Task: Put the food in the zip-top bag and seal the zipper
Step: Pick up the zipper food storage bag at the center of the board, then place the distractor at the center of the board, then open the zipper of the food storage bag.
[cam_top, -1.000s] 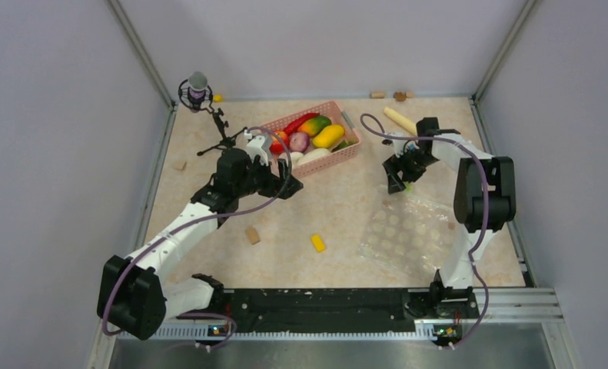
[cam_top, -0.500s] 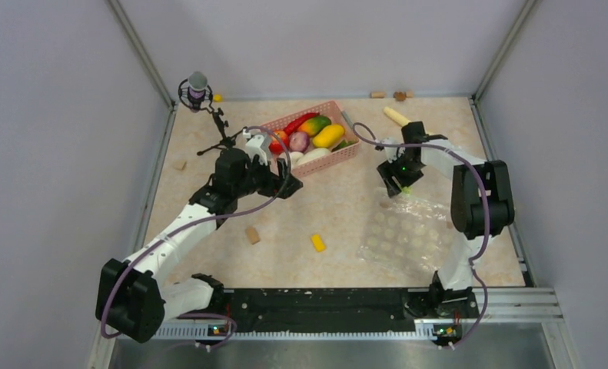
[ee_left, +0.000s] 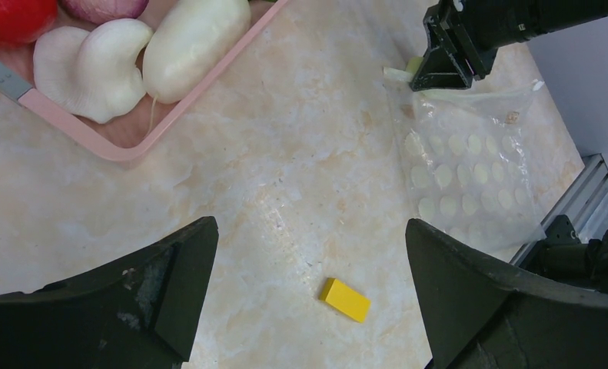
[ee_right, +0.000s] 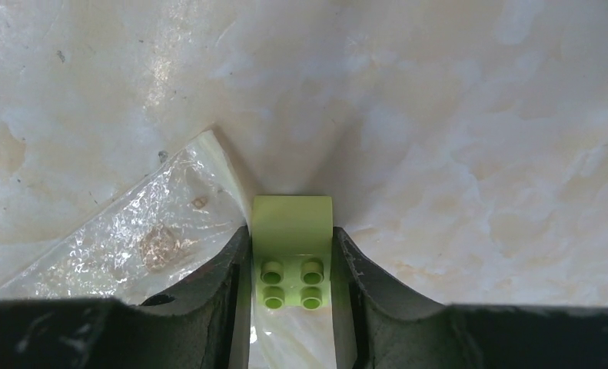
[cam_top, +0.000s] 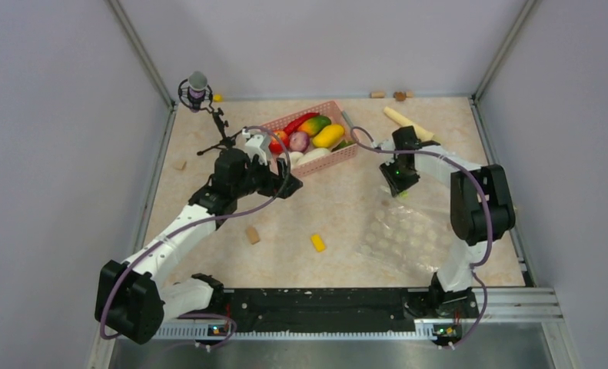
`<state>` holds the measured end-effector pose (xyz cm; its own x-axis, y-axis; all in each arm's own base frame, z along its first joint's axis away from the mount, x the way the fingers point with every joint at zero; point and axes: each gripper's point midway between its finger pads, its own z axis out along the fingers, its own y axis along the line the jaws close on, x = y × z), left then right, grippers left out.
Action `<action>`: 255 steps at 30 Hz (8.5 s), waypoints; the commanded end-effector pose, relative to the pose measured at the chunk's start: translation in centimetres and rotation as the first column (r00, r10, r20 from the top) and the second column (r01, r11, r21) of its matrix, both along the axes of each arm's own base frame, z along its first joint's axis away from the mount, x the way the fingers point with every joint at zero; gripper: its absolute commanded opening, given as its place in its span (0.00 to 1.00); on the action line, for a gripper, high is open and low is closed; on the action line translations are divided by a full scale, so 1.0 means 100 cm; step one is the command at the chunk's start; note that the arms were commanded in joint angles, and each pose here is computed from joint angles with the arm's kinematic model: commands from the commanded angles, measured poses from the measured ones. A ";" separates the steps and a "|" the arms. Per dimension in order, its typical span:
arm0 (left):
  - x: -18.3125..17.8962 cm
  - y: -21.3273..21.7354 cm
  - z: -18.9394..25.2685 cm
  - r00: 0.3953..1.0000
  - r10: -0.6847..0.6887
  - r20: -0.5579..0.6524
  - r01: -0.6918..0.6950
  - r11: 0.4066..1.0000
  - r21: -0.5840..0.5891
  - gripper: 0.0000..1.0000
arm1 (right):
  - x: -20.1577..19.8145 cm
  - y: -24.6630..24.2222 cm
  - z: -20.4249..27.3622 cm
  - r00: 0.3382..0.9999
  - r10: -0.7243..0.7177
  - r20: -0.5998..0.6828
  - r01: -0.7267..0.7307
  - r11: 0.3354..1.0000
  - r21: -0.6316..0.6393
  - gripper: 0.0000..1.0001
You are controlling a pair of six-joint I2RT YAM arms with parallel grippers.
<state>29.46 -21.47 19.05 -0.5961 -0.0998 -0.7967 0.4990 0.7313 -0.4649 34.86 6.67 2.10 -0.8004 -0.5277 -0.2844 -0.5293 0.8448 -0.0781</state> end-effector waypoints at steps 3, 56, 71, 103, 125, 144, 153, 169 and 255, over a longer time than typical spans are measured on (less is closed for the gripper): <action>0.003 -0.005 0.025 0.997 -0.005 0.074 0.007 0.999 -0.033 0.97 | 0.006 0.018 0.035 0.981 -0.120 0.152 0.109 0.991 0.079 0.00; -0.040 -0.216 -0.005 0.984 -0.172 -0.042 0.165 0.977 -0.136 0.26 | -0.062 0.099 0.205 0.510 -0.837 0.198 0.329 0.403 0.854 0.00; -0.055 -0.195 -0.012 0.982 -0.186 -0.023 0.181 0.975 -0.131 0.00 | -0.073 0.041 0.147 0.442 -0.818 0.367 0.505 0.566 0.652 0.44; -0.087 -0.208 -0.002 0.913 -0.409 0.015 0.406 0.901 -0.154 0.00 | -0.110 0.113 0.184 0.801 -0.374 0.468 -0.215 0.549 0.808 0.96; -0.090 -0.193 -0.006 0.917 -0.398 -0.016 0.397 0.916 -0.063 0.67 | -0.095 0.117 0.186 0.832 -0.465 0.304 -0.041 0.494 0.869 0.00; -0.096 -0.232 -0.014 0.865 -0.489 -0.116 0.462 0.864 -0.199 0.58 | -0.089 0.087 0.173 0.707 -0.684 0.178 0.154 0.394 0.906 0.00; -0.102 -0.242 -0.016 0.836 -0.531 -0.137 0.491 0.836 -0.244 0.33 | -0.090 0.086 0.168 0.701 -0.695 0.159 0.175 0.384 0.906 0.00; -0.097 -0.228 -0.016 0.875 -0.475 -0.096 0.448 0.868 -0.214 0.00 | -0.094 0.088 0.165 0.732 -0.658 0.177 0.178 0.436 0.882 0.48; -0.101 -0.206 0.002 0.900 -0.436 -0.011 0.424 0.879 -0.217 0.00 | -0.093 0.112 0.160 0.773 -0.540 0.333 -0.025 0.499 0.866 0.68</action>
